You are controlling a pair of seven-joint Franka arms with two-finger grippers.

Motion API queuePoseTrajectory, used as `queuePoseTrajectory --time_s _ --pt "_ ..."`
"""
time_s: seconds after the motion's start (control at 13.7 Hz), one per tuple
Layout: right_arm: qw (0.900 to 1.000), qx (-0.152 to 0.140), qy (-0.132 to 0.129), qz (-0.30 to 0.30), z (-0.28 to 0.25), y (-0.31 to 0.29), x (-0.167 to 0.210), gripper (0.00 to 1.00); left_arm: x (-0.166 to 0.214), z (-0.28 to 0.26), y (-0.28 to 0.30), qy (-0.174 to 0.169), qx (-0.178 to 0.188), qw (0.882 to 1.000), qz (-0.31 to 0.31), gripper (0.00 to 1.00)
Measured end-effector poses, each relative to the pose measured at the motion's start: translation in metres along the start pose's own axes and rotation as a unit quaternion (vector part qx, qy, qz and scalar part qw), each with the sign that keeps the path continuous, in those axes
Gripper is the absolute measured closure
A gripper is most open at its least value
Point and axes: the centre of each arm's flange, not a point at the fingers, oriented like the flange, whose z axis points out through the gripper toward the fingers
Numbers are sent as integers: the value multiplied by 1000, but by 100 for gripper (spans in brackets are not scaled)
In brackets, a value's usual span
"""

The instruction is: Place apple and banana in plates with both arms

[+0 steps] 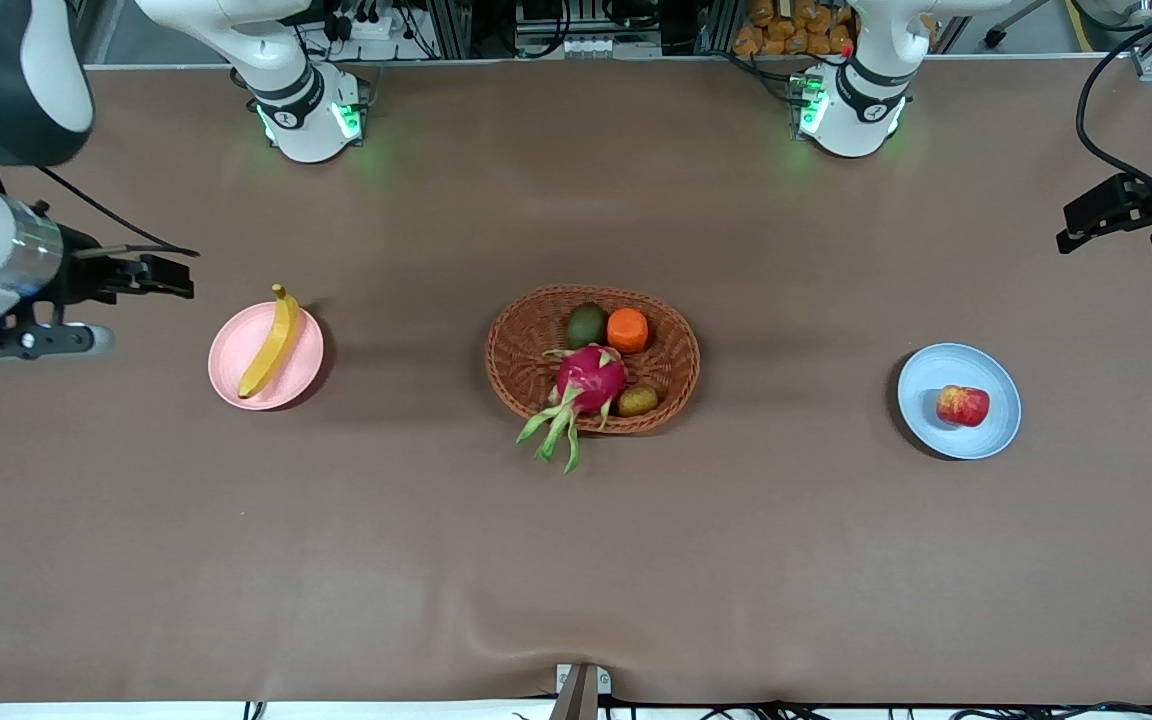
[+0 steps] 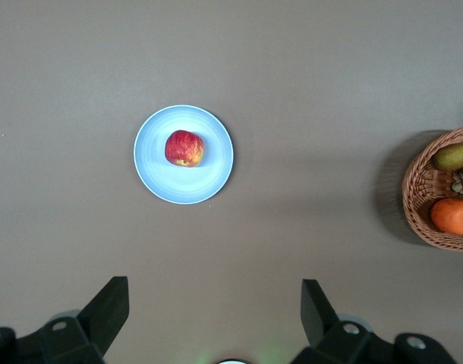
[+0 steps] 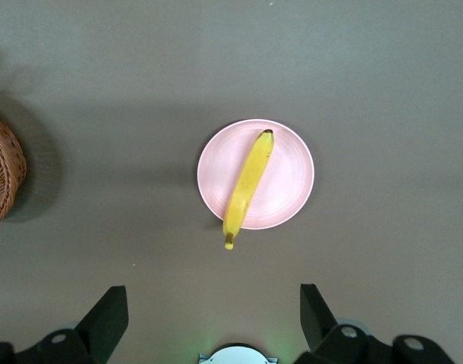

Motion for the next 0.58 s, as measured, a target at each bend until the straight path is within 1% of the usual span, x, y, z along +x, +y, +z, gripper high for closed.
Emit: queuePoseTrajectory --time_s 0.22,0.58 --pt "1000 -2 8 10 -10 13 -8 0 0 0 0 0 0 1000 0 0" --pt "1000 0 18 18 -12 21 -6 0 0 0 0 0 0 1000 0 0"
